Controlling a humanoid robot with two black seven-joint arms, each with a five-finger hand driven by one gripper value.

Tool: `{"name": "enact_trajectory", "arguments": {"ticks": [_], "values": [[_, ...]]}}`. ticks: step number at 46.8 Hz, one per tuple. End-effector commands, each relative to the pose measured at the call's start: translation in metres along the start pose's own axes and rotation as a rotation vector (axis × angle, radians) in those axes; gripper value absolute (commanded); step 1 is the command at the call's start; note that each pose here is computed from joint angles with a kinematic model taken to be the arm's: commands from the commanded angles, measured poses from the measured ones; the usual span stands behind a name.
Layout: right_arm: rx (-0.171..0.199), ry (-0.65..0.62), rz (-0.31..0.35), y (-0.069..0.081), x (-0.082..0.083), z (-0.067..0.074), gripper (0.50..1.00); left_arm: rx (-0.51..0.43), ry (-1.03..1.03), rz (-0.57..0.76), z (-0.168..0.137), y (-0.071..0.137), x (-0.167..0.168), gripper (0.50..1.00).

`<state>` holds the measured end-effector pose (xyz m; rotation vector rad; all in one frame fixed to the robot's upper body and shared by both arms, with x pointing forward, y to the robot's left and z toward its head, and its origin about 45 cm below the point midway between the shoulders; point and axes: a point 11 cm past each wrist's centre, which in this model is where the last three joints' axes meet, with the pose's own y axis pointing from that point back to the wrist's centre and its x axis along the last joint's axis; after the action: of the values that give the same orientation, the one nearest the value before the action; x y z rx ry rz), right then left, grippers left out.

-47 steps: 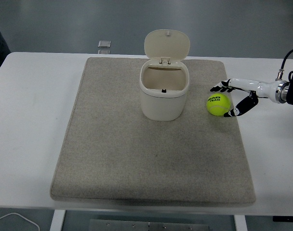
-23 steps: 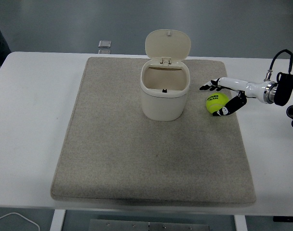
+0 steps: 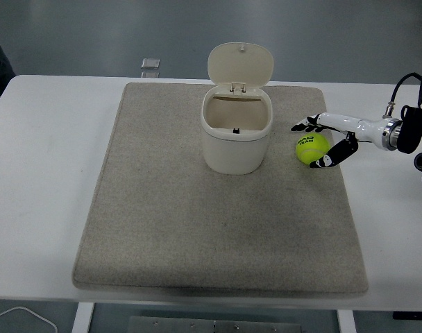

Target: Pick up the tennis ball and place it in the box.

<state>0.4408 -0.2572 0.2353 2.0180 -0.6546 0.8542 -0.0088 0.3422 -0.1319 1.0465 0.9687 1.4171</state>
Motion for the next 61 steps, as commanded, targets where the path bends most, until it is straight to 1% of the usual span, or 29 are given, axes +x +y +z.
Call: {"name": "enact_trajectory", "arguments": {"ticks": [1, 4, 7, 12, 15, 19, 24, 27, 34, 41, 45, 50, 53, 55, 58, 61], "values": [[0.0, 0.0, -0.001, 0.0, 0.0, 0.0, 0.879, 0.0, 0.0, 0.0, 0.0, 0.0, 0.0, 0.992], [0.0, 0.0, -0.001, 0.0, 0.0, 0.0, 0.864, 0.0, 0.0, 0.0, 0.0, 0.0, 0.0, 0.992], [-0.004, 0.0, -0.001, 0.0, 0.0, 0.002, 0.801, 0.0, 0.0, 0.0, 0.0, 0.0, 0.0, 0.992], [-0.006, 0.001, -0.003, 0.001, -0.001, 0.003, 0.738, 0.001, 0.0, 0.0, 0.0, 0.0, 0.0, 0.992], [-0.005, 0.001, -0.005, 0.0, -0.002, 0.002, 0.687, 0.0, 0.0, 0.0, 0.0, 0.0, 0.0, 0.992], [-0.008, 0.0, -0.011, 0.001, -0.003, 0.003, 0.631, 0.0, 0.0, 0.0, 0.0, 0.0, 0.0, 0.992], [-0.01, 0.0, -0.014, 0.001, -0.003, 0.003, 0.539, 0.001, 0.0, 0.0, 0.0, 0.0, 0.0, 0.992], [-0.011, 0.0, -0.017, 0.001, -0.003, 0.003, 0.503, 0.0, 0.0, 0.0, 0.0, 0.0, 0.0, 0.992], [-0.016, 0.0, -0.016, 0.002, -0.002, 0.005, 0.5, 0.0, 0.0, 0.0, 0.0, 0.0, 0.0, 0.992], [-0.014, -0.014, -0.01, 0.005, 0.007, 0.005, 0.5, -0.002, 0.0, 0.0, 0.001, 0.0, 0.0, 0.992], [0.0, -0.006, -0.007, 0.007, 0.021, -0.003, 0.5, 0.0, 0.0, 0.0, 0.0, 0.0, 0.0, 0.992], [-0.012, -0.02, -0.007, 0.02, 0.036, 0.003, 0.5, 0.0, 0.0, 0.0, 0.0, 0.0, 0.0, 0.992], [-0.008, -0.031, 0.005, 0.026, 0.048, 0.001, 0.5, 0.0, 0.0, 0.0, 0.0, 0.0, 0.0, 0.992], [-0.001, -0.043, 0.013, 0.03, 0.056, -0.001, 0.5, 0.0, 0.0, 0.0, 0.0, 0.0, 0.0, 0.992], [0.006, -0.071, 0.011, 0.037, 0.062, -0.001, 0.5, 0.001, 0.0, 0.0, 0.0, 0.0, 0.0, 0.992], [0.033, -0.082, 0.009, 0.044, 0.072, -0.007, 0.5, 0.001, 0.0, 0.0, 0.0, 0.0, 0.0, 0.992]]}}
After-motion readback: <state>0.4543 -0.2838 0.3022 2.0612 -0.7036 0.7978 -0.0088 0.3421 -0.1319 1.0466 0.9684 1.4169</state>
